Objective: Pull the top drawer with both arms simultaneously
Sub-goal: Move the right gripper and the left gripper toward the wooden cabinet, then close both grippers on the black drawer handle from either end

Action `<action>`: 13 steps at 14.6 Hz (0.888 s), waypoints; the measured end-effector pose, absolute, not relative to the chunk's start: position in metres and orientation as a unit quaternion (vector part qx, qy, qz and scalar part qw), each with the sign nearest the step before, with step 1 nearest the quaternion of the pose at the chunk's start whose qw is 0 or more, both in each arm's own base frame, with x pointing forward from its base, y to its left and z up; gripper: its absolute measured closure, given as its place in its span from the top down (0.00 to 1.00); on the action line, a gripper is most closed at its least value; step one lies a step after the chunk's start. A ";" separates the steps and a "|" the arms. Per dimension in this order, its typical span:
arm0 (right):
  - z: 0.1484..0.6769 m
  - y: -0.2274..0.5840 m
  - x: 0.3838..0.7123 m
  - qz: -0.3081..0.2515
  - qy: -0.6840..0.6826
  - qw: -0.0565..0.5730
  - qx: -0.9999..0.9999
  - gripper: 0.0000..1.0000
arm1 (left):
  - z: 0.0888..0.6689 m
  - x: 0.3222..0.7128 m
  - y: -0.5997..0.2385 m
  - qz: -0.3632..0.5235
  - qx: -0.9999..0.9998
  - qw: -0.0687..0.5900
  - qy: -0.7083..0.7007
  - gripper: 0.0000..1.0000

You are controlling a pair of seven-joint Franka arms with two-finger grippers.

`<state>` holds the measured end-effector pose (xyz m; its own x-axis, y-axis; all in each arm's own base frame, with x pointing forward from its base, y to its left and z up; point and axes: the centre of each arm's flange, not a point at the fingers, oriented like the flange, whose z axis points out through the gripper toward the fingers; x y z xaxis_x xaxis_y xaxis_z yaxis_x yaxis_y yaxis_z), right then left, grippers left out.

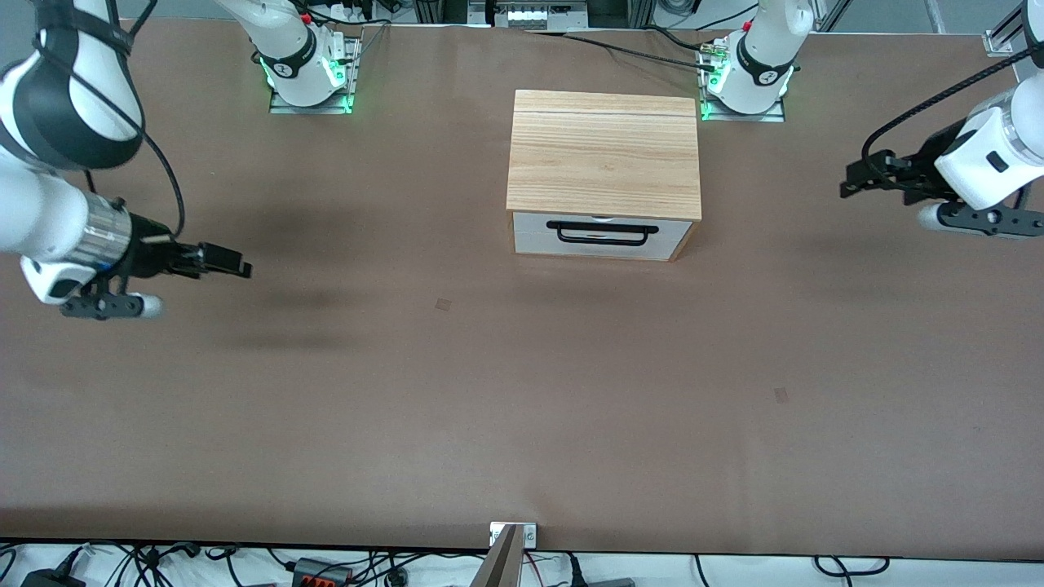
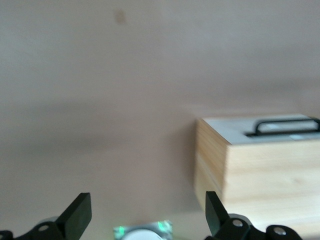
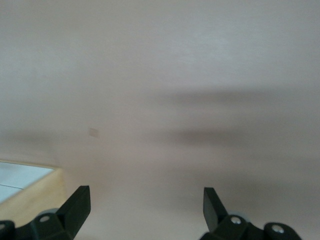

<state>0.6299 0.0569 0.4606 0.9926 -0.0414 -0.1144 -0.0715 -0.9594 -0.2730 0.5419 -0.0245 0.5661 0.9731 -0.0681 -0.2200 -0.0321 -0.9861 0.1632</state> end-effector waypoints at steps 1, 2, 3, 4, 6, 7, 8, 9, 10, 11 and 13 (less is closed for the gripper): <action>0.451 0.065 0.635 0.050 0.029 0.149 -0.987 1.00 | 0.559 0.540 -0.027 -0.133 0.987 0.090 -0.026 1.00; 0.443 0.078 0.639 0.045 0.024 0.153 -0.987 1.00 | 0.552 0.539 -0.030 -0.153 0.982 0.106 -0.028 1.00; 0.435 0.095 0.641 0.042 0.015 0.154 -0.987 1.00 | 0.543 0.541 -0.035 -0.170 0.976 0.130 -0.030 1.00; 0.426 0.114 0.642 0.039 0.006 0.157 -0.987 1.00 | 0.532 0.545 -0.041 -0.182 0.970 0.160 -0.030 1.00; 0.407 0.149 0.641 0.041 0.018 0.208 -0.977 1.00 | 0.507 0.556 -0.052 -0.204 0.952 0.227 -0.023 1.00; 0.399 0.160 0.641 0.049 0.039 0.250 -0.966 1.00 | 0.493 0.564 -0.055 -0.213 0.939 0.269 -0.022 1.00; 0.391 0.166 0.642 0.057 0.056 0.287 -0.955 1.00 | 0.476 0.573 -0.056 -0.212 0.922 0.321 -0.028 1.00; 0.385 0.169 0.643 0.060 0.059 0.312 -0.946 1.00 | 0.455 0.583 -0.054 -0.205 0.906 0.368 -0.037 1.00; 0.380 0.172 0.644 0.059 0.050 0.329 -0.941 1.00 | 0.434 0.590 -0.053 -0.196 0.893 0.403 -0.046 1.00; 0.377 0.176 0.644 0.055 0.036 0.343 -0.937 1.00 | 0.415 0.596 -0.052 -0.186 0.881 0.432 -0.057 1.00; 0.374 0.189 0.644 0.045 0.019 0.377 -0.925 1.00 | 0.384 0.604 -0.055 -0.167 0.855 0.484 -0.083 1.00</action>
<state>0.6443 0.1887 0.3738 0.9952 -0.0002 -0.0978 -0.0686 -0.7145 -0.6963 0.6037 -0.0548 0.3838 0.9309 -0.3025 -0.2049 0.0197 -0.5184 0.8549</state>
